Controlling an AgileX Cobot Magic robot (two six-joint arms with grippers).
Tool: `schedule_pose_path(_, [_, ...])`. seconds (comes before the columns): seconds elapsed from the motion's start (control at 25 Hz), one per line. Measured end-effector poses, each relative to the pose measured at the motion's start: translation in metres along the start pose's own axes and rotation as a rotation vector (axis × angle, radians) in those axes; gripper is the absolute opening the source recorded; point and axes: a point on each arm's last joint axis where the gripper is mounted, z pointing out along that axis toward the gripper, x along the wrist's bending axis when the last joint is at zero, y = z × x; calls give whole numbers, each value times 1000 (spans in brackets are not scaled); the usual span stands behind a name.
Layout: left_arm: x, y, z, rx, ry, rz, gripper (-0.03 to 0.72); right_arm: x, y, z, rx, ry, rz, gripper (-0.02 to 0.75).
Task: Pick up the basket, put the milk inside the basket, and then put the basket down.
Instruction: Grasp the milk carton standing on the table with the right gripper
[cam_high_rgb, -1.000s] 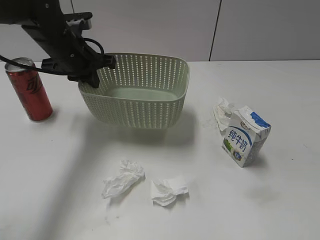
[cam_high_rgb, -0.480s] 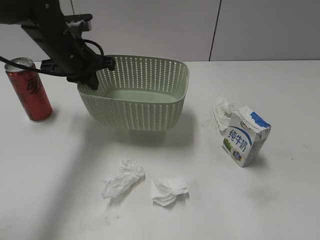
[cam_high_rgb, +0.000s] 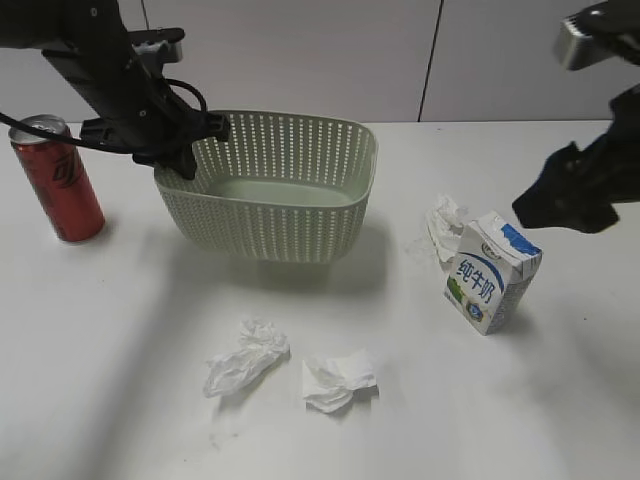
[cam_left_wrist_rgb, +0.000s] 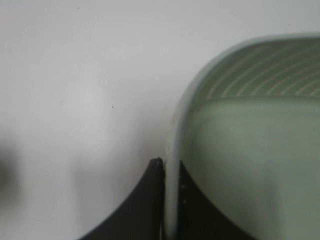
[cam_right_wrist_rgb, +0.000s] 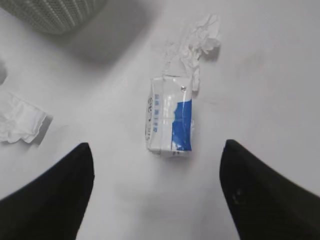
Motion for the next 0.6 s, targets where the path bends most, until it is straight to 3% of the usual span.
schedule_pose_path(0.2, [0,0,0,4,2,1,0,-6,13,44,133,-3,46,594])
schedule_pose_path(0.6, [0,0,0,5,2,1,0,-15,-9,114,357,-11,78,594])
